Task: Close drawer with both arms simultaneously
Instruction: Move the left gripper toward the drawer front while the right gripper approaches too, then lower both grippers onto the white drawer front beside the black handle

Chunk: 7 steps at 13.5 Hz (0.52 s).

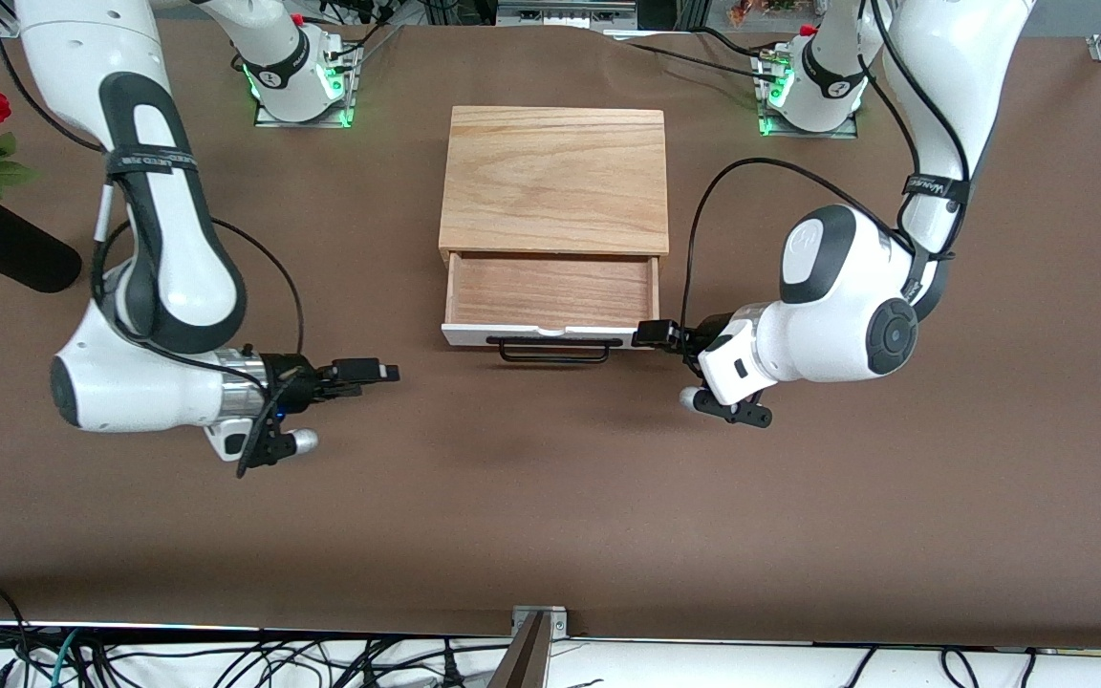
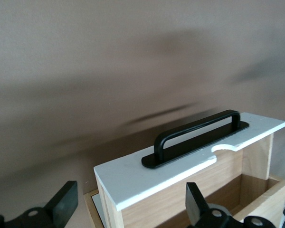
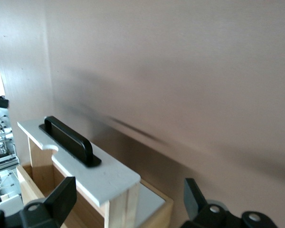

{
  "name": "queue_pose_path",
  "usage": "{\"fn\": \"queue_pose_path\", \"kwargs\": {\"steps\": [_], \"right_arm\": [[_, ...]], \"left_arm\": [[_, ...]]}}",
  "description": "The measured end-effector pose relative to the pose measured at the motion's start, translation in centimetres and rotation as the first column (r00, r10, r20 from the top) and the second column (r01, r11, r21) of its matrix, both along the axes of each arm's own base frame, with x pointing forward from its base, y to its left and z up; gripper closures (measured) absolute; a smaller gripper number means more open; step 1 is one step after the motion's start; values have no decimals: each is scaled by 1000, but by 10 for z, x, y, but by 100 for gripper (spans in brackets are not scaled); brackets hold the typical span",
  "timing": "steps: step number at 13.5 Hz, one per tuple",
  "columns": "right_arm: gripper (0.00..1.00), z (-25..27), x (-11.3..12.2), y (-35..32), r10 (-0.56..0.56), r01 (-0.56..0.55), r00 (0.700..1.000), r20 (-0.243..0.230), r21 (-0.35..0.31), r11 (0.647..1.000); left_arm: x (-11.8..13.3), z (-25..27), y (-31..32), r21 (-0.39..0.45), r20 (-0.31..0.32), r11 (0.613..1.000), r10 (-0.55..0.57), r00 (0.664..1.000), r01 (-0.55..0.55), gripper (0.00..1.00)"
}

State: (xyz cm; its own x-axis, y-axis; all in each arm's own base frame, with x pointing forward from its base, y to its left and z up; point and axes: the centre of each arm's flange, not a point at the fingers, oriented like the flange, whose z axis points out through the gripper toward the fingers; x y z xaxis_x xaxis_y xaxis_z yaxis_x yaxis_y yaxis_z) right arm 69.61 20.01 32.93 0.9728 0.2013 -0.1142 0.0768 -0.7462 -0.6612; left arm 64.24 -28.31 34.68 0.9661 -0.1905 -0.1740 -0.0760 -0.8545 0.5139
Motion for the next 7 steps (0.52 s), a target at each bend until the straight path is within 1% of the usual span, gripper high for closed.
{"fn": "queue_pose_path", "kwargs": {"steps": [3, 5, 7], "right_arm": [[0, -18, -2, 17, -3, 4, 1000, -17, 59, 998], [0, -28, -6, 31, 11, -9, 1000, -26, 69, 998], [0, -38, -9, 49, 9, -8, 1000, -14, 61, 998]], "left_arm": [[-6, -15, -13, 1, -23, 1000, -21, 1000, 21, 0], [-11, -29, -23, 4, -43, 999, -39, 998, 39, 0], [-15, -43, -30, 4, -57, 998, -59, 997, 59, 0]]}}
